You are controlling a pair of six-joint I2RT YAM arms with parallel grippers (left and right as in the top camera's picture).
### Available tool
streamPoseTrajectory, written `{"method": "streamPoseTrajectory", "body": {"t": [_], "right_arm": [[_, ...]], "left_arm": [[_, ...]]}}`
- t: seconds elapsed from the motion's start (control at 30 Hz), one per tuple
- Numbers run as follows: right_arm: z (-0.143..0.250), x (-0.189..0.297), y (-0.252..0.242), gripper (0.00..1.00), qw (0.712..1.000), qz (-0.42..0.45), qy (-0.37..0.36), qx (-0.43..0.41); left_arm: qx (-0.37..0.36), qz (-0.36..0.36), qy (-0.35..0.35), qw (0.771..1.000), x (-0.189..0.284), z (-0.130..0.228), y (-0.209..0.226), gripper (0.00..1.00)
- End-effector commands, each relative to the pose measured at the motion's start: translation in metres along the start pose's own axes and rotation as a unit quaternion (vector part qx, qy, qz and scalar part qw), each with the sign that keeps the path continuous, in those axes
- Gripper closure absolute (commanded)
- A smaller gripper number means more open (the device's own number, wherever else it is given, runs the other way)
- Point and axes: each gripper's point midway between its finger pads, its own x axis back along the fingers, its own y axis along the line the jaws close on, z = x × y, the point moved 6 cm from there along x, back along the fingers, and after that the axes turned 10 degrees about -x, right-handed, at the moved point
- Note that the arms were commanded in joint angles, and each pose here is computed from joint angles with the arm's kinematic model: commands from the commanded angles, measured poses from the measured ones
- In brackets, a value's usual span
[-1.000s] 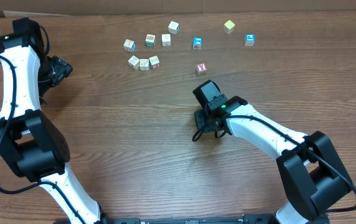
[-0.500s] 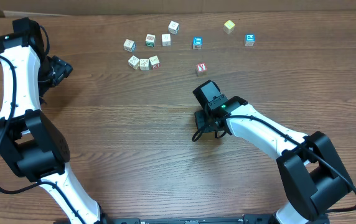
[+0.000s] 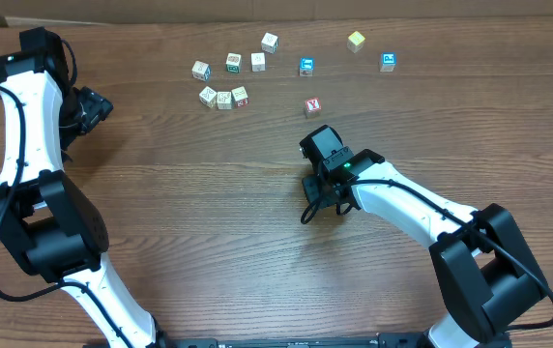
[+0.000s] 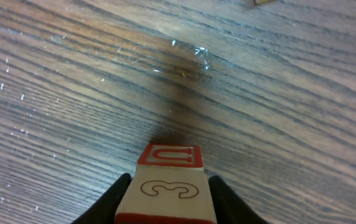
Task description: Form a tower
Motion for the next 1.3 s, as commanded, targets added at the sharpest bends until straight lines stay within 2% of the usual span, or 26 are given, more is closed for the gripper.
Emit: {"method": "streamPoseTrajectory", "body": {"t": [0.0, 0.1, 0.3, 0.33, 0.4, 0.57, 0.67, 0.8, 0.93, 1.07, 1.27], "right_arm": [[0.0023, -0.0013, 0.0005, 0.72, 1.0, 0.002, 0.001, 0.01], [0.0018, -0.0013, 0.0008, 0.78, 1.0, 0.002, 0.0, 0.009], [0.0029, -0.0013, 0.0037, 0.78, 1.0, -0.011, 0.005, 0.007], [0.003, -0.0013, 0.0039, 0.76, 1.0, -0.012, 0.005, 0.007], [0.0029, -0.0013, 0.0039, 0.66, 1.0, -0.012, 0.005, 0.008], [0.0027, -0.0012, 0.004, 0.48, 1.0, -0.012, 0.005, 0.008], [0.0038, -0.001, 0.0035, 0.47, 1.0, -0.011, 0.008, 0.008], [0.0056, -0.0014, 0.0027, 0.48, 1.0, -0.009, 0.012, 0.011], [0.0053, -0.0015, 0.0019, 0.55, 1.0, -0.006, 0.01, 0.011], [0.0051, -0.0015, 0.0019, 0.69, 1.0, -0.006, 0.01, 0.011], [0.0055, -0.0015, 0.0018, 0.75, 1.0, -0.005, 0.011, 0.007]], "left_arm": [[-0.006, 0.002, -0.006, 1.0, 0.0025, -0.0016, -0.0032, 0.01], [-0.006, 0.002, -0.006, 1.0, 0.0025, -0.0016, -0.0032, 0.0], [-0.006, 0.002, -0.006, 1.0, 0.0025, -0.0016, -0.0032, 0.01], [-0.006, 0.002, -0.006, 1.0, 0.0025, -0.0016, -0.0032, 0.0], [-0.006, 0.002, -0.006, 1.0, 0.0025, -0.0016, -0.0032, 0.0], [-0.006, 0.002, -0.006, 1.0, 0.0025, -0.0016, -0.0032, 0.0], [-0.006, 0.002, -0.006, 1.0, 0.0025, -0.0016, -0.0032, 0.0], [-0.006, 0.002, -0.006, 1.0, 0.0025, -0.0016, -0.0032, 0.0], [-0.006, 0.002, -0.006, 1.0, 0.0025, -0.0016, -0.0032, 0.0], [-0.006, 0.002, -0.006, 1.0, 0.0025, -0.0016, -0.0032, 0.0], [-0.006, 0.002, -0.006, 1.0, 0.0025, -0.0016, -0.0032, 0.0]]}}
